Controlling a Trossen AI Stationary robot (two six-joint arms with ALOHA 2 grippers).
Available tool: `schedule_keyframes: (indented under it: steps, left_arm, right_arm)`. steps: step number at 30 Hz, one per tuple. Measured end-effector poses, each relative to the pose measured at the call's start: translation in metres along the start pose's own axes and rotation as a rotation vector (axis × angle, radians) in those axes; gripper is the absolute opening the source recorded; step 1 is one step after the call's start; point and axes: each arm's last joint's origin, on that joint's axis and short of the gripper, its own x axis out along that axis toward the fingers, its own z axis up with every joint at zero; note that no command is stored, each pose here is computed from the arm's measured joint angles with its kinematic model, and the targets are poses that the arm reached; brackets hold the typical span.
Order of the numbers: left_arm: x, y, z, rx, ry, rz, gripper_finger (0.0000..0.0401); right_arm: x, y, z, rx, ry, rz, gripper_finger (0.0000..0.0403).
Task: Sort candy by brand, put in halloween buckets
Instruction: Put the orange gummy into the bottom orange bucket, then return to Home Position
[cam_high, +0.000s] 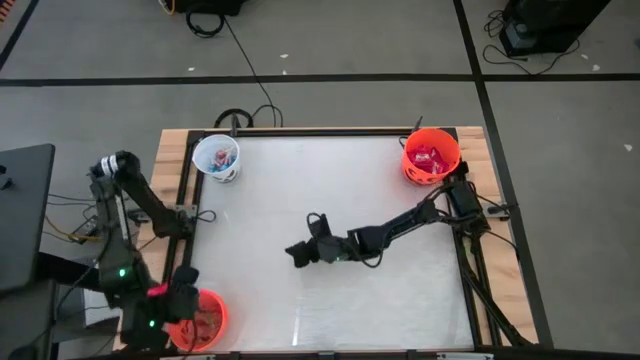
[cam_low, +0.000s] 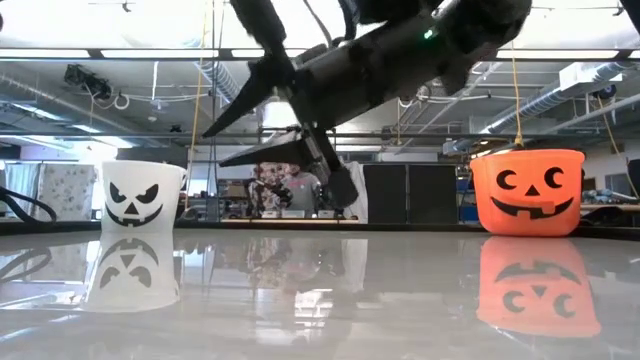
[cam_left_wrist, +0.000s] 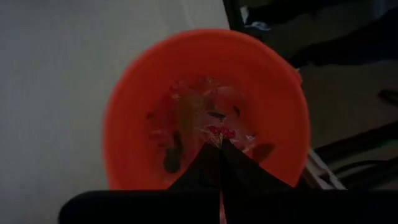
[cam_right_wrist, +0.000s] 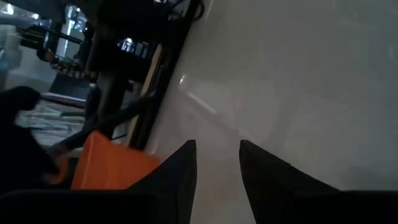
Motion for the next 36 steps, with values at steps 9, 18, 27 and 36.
schedule_keyframes:
  steps: [9, 18, 27, 36]
  left_arm:
    - [0.046, -0.011, 0.004, 0.058, 0.035, 0.153, 0.0]
    - [0.091, 0.003, -0.001, -0.029, 0.052, 0.108, 0.0]
    - [0.081, -0.002, 0.004, -0.098, -0.009, 0.061, 0.0046]
    - [0.036, -0.01, 0.015, -0.091, -0.127, -0.065, 0.0075]
  right_arm:
    - [-0.015, 0.009, -0.034, 0.073, -0.064, 0.005, 0.0133]
    - [-0.028, 0.024, -0.059, 0.055, -0.116, 0.047, 0.0132]
    - [-0.035, 0.048, -0.071, -0.028, -0.132, 0.073, 0.0132]
    - [-0.036, 0.077, -0.068, -0.116, -0.08, 0.129, 0.013]
